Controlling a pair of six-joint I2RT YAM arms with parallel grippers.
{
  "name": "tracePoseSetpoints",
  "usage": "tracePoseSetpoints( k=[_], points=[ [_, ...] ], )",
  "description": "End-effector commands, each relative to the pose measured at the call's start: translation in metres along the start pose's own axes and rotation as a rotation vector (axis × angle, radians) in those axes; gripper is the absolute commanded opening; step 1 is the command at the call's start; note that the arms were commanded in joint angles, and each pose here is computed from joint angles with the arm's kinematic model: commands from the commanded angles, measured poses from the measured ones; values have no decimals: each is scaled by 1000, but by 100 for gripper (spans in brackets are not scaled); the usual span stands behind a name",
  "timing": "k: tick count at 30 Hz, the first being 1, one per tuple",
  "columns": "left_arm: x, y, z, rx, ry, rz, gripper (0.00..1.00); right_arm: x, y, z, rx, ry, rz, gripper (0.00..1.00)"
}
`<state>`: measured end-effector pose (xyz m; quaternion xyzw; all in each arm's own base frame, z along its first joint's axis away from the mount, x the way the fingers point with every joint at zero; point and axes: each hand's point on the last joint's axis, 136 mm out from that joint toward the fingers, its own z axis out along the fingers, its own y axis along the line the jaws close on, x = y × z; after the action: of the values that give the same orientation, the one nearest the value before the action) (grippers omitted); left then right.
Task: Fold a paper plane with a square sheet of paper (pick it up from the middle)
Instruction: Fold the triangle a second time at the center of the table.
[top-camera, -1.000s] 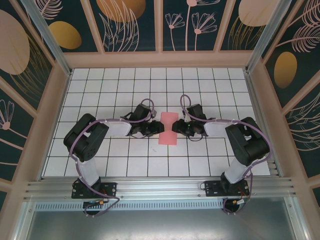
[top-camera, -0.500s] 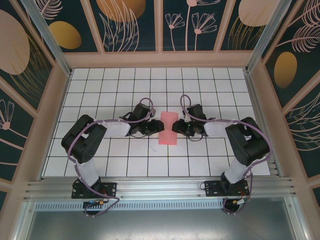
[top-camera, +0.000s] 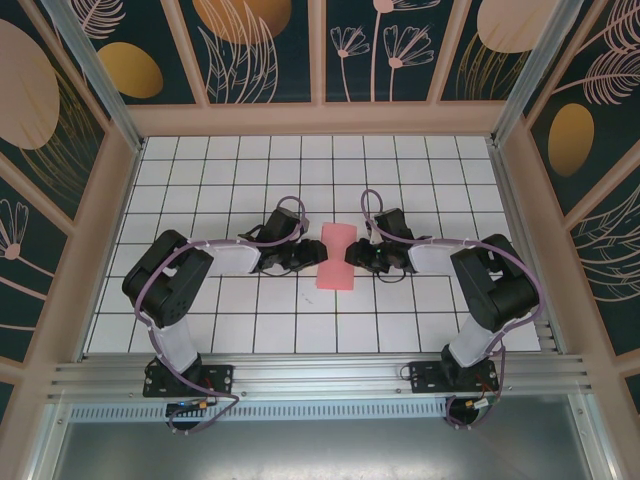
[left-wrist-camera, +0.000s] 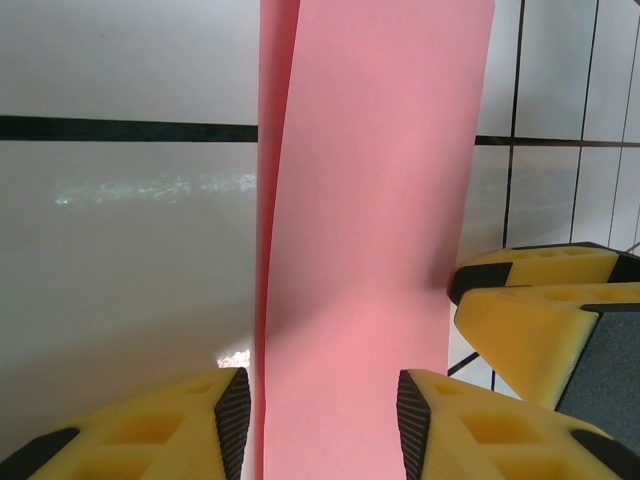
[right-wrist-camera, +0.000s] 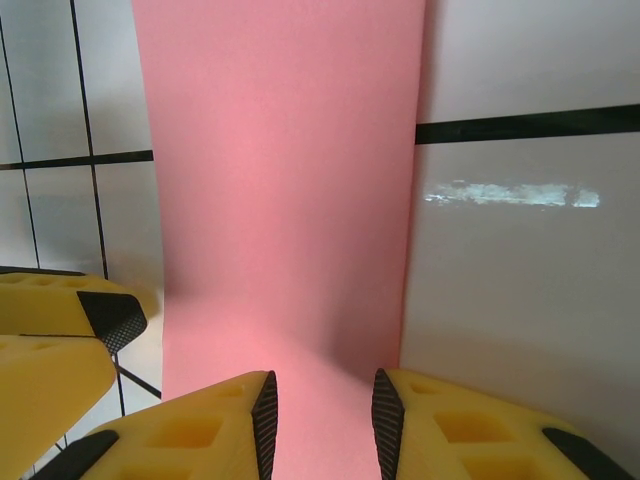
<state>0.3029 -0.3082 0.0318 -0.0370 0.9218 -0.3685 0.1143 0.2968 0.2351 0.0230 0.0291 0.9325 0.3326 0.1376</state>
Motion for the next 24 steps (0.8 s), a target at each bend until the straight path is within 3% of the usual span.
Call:
tracePoseSetpoints(
  k=[1,24],
  points=[
    [12,7,-1,-23,37,-6,46,18,-32,6,95,42,54,34],
    [28,-2,6,20,130,7,43,19,-33,7,91,46,58,34]
  ],
)
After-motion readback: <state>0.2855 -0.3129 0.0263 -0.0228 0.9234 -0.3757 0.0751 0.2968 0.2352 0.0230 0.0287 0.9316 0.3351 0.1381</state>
